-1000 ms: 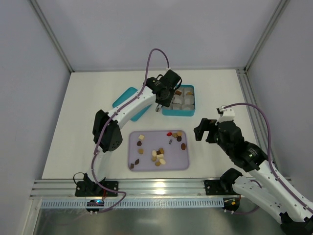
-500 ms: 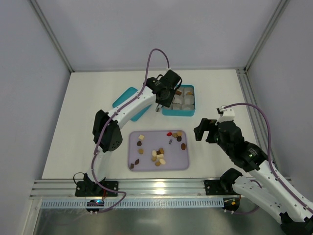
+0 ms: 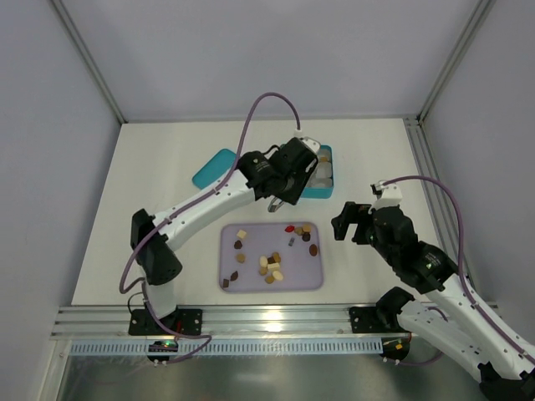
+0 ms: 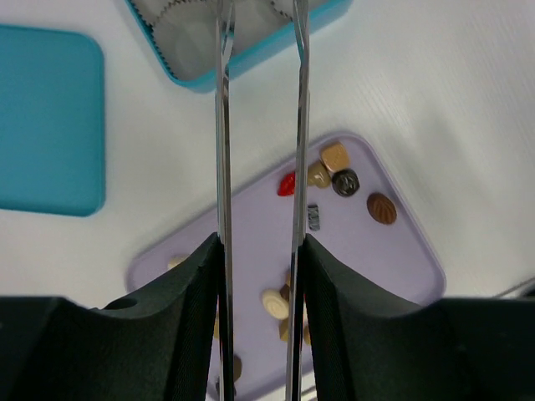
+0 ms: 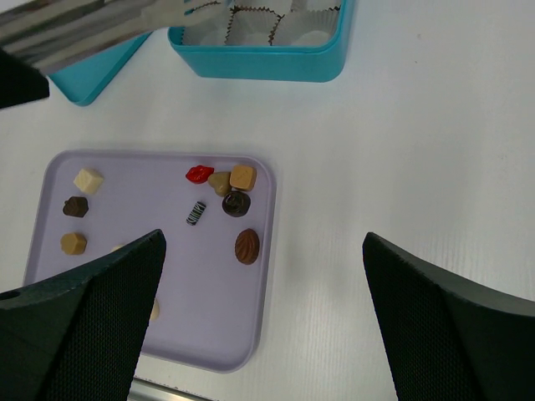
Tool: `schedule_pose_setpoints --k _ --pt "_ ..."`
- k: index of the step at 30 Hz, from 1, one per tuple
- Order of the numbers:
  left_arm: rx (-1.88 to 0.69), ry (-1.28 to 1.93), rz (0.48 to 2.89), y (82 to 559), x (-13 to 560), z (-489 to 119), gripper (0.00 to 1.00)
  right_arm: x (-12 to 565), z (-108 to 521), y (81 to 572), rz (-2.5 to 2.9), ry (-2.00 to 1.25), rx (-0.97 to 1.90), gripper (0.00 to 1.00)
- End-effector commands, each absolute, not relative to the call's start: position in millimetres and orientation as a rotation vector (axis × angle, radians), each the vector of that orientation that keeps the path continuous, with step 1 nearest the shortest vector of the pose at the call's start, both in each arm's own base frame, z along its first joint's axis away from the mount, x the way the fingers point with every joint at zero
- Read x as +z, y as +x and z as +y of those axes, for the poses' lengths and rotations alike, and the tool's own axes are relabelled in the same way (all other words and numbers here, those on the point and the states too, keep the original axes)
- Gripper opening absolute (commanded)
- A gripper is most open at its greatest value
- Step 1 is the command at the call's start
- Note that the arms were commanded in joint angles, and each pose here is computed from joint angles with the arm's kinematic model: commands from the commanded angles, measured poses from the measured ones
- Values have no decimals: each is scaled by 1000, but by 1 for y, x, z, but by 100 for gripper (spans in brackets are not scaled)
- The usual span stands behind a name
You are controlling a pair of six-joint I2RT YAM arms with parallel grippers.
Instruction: Pack the chocolate
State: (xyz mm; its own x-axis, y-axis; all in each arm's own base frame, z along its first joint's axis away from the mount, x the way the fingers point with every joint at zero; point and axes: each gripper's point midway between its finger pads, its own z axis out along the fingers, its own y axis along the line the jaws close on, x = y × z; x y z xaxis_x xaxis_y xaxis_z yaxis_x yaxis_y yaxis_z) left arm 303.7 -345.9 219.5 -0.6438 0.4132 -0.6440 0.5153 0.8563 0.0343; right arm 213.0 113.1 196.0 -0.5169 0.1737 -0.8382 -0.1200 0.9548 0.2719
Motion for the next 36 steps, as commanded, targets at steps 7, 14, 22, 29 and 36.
schedule_pose_setpoints --k 7,14,22,29,36 --pt "-255 689 2416 211 208 -344 42 210 107 214 2032 70 363 100" --pt "-264 716 2442 167 194 -349 42 207 108 211 2035 76 382 100" --pt "-267 758 2473 140 171 -358 43 209 107 209 2031 77 390 100" --pt "-287 790 2495 128 159 -365 43 209 106 208 2028 79 388 100" --pt "-298 798 2511 123 151 -368 43 209 106 207 2030 78 388 100"
